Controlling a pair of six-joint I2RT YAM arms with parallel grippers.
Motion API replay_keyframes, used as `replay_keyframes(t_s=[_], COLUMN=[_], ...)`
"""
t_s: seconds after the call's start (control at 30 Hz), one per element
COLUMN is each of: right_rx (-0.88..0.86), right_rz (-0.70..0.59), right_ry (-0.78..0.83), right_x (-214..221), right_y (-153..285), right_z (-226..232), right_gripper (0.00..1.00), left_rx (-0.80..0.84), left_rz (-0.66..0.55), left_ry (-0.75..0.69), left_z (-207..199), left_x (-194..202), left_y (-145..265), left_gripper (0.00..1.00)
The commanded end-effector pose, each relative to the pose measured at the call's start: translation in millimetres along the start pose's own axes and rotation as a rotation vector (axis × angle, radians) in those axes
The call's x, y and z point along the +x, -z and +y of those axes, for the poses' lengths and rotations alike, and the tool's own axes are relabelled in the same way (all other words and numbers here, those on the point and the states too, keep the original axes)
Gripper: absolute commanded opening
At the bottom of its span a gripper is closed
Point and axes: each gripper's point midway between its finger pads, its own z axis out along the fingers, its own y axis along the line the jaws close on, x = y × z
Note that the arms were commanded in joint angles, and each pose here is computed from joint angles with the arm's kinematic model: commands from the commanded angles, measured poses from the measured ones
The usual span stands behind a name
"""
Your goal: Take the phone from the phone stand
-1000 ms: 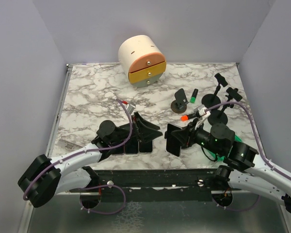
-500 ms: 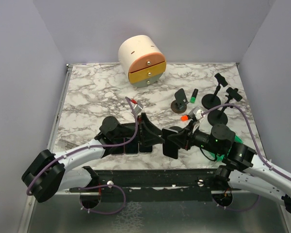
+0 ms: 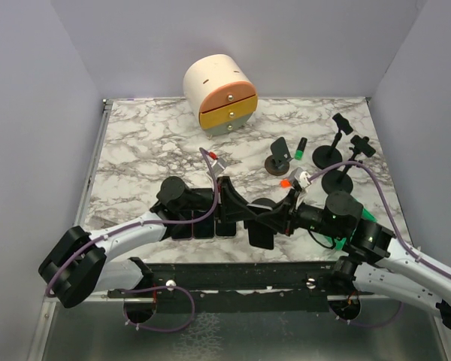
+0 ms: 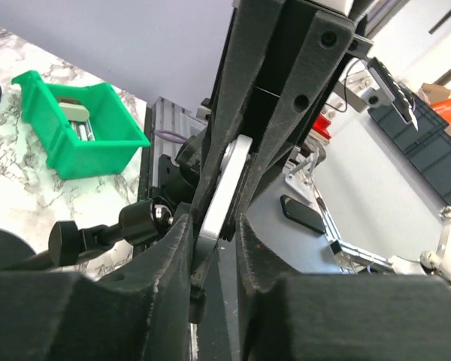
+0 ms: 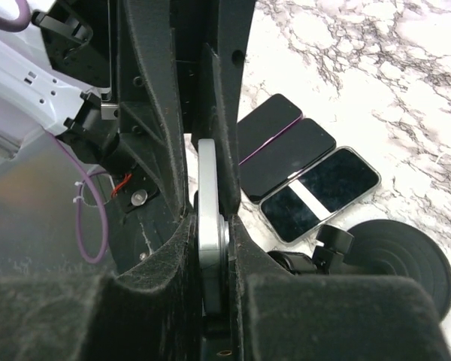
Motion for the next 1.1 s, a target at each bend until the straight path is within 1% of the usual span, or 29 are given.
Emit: replay_keyframes(t_s=[0.0, 0.13, 0.23, 0.37, 0.4, 0.43, 0.5, 0.53, 0.57, 0.6, 0.7, 0.8, 0.93, 1.0, 1.07], right_rx=[-0.065, -0.054, -0.044, -0.03, -0.024, -0.013, 0.017, 0.033, 0.048, 0.068, 0.143, 0.24, 0.393, 0.468, 0.535], right_rz=[-0.188, -0.175, -0.156, -0.125, -0.117, -0.11, -0.094, -0.083, -0.072, -0.064, -0.037, -0.027, 0.002, 0.048, 0.127], right_ry=[0.081, 0.096, 0.106, 0.106, 0.104, 0.102, 0.093, 0.087, 0.083, 0.077, 0.066, 0.059, 0.037, 0.02, 0.013], right_x=[-57.5, -57.8, -55.8, -50.3, -48.7, -47.8, -46.9, -46.1, -45.9, -46.8, -50.9, -57.9, -63.6, -60.2, -52.3], right_y=[7.3, 11.1, 12.8, 12.4, 12.0, 11.5, 10.8, 10.6, 10.8, 11.0, 15.8, 24.8, 41.7, 47.8, 54.1], right_z=[18.1, 16.8, 15.2, 12.2, 11.0, 9.1, 4.3, 1.7, -0.3, -3.0, -13.1, -26.2, -46.6, -56.3, -64.2], right_gripper=[0.0, 0.0, 0.0, 0.01, 0.06, 0.17, 0.44, 0.57, 0.66, 0.73, 0.91, 0.95, 0.96, 0.96, 0.96], left_rx=[0.069, 0.088, 0.114, 0.13, 0.126, 0.116, 0.096, 0.084, 0.071, 0.054, 0.003, -0.057, -0.148, -0.196, -0.24], left_rz=[-0.017, -0.025, -0.05, -0.131, -0.156, -0.18, -0.222, -0.243, -0.259, -0.272, -0.3, -0.333, -0.401, -0.442, -0.481], left_ry=[-0.046, -0.039, -0.036, 0.001, 0.014, 0.027, 0.047, 0.053, 0.057, 0.06, 0.06, 0.058, 0.05, 0.044, 0.039], left_z=[-13.3, -13.9, -17.9, -19.4, -17.7, -14.4, -8.5, -5.3, -1.7, 2.2, 13.8, 25.5, 40.1, 45.4, 49.3], left_x=[-8.2, -6.9, -9.3, -18.9, -21.7, -24.1, -28.1, -30.3, -31.7, -33.1, -36.6, -41.8, -54.3, -61.5, -68.3], left_y=[-2.6, -2.6, -2.4, -2.0, -2.3, -2.4, -2.5, -2.3, -2.3, -2.3, -2.4, -2.4, 1.3, 5.5, 9.3], left_gripper=[0.16, 0.0, 0.0, 0.0, 0.0, 0.0, 0.0, 0.0, 0.0, 0.0, 0.0, 0.0, 0.0, 0.0, 0.0])
